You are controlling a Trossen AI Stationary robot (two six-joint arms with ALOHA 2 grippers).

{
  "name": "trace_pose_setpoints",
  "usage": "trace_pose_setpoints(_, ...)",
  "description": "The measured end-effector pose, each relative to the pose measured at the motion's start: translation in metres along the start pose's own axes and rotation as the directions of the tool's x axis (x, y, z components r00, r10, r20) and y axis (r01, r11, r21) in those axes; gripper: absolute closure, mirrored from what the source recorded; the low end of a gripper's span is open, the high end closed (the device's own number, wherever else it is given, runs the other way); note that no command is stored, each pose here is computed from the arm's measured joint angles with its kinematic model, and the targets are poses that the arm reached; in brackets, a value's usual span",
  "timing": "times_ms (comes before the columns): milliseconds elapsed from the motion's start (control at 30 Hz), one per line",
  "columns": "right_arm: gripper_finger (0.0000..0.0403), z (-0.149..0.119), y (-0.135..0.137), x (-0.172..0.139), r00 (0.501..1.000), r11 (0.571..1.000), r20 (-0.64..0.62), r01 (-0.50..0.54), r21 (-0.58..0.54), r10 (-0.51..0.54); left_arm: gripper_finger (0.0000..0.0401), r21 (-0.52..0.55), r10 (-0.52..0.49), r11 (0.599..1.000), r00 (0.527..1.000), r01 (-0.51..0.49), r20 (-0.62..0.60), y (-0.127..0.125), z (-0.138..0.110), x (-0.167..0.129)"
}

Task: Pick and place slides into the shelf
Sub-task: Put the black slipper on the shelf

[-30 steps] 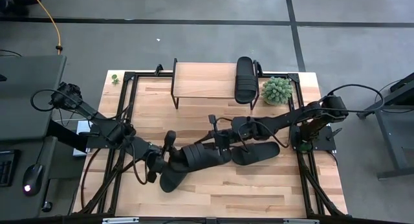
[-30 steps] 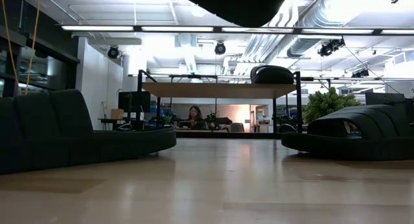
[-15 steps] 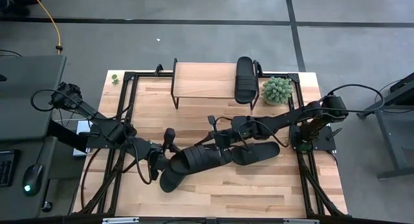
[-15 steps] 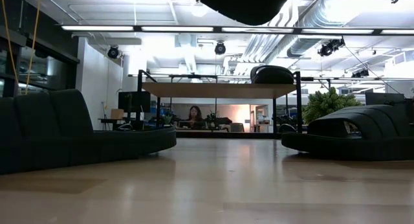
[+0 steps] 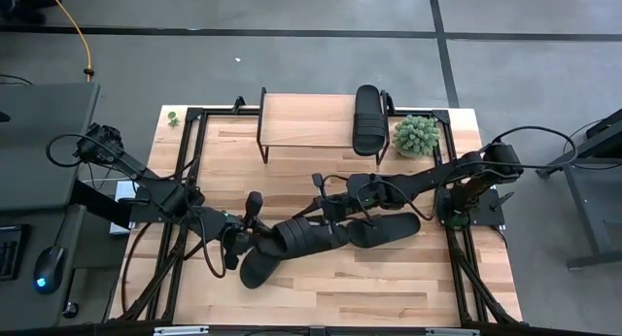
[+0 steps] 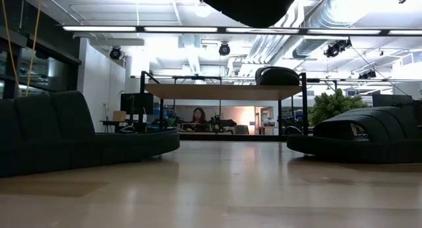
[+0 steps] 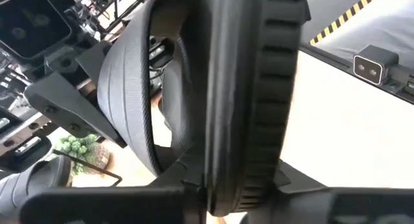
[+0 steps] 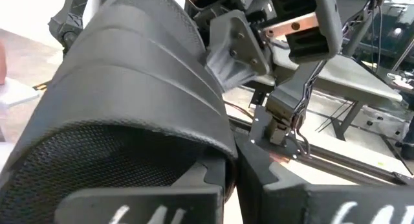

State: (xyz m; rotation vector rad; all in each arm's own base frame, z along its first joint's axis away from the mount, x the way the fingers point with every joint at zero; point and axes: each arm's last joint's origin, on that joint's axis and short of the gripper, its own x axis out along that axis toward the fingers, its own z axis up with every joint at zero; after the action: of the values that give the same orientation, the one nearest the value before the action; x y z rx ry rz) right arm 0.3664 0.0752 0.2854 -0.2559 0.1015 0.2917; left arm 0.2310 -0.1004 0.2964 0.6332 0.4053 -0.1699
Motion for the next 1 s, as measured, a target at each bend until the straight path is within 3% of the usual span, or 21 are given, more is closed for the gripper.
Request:
trace_pose_setpoints(167, 0.0403, -0.0002, 0.0002, 0.0000, 1.000, 1.000, -0.001, -0.001, 0.006, 0.001, 0.0357, 0.008, 0.000, 1.000, 1.000, 0.000, 0.000, 0.0000, 0.0000, 0.0000)
trace_pose_setpoints(433, 0.0372, 0.0005, 0.0003, -0.0001, 1.000, 1.000, 0.006, -0.002, 0.005, 0.002, 0.0306, -0.005, 0.002, 1.000, 1.000, -0.002, 0.000, 0.0002, 0.0000, 0.0001)
trace_pose_setpoints(700, 0.0309, 0.0009, 0.0002, -0.0003, 1.000, 1.000, 0.007, 0.003, 0.005, -0.003, 0.0349, -0.008, 0.002, 1.000, 1.000, -0.002, -0.002, 0.0001, -0.0003, 0.0001)
trace_pose_setpoints(867, 0.0269, -0.0016, -0.0014, -0.0005, 0.997, 0.997, -0.034, 0.074, 0.005, -0.074, 0.0346, -0.007, 0.003, 1.000, 1.000, -0.003, -0.005, 0.0000, -0.0006, 0.0002)
trace_pose_setpoints(1000, 0.0245, -0.0077, -0.0042, -0.0015, 0.971, 0.979, -0.125, 0.202, -0.010, -0.202, 0.0324, -0.010, 0.028, 1.000, 0.999, -0.028, -0.018, 0.0006, -0.0011, 0.0002)
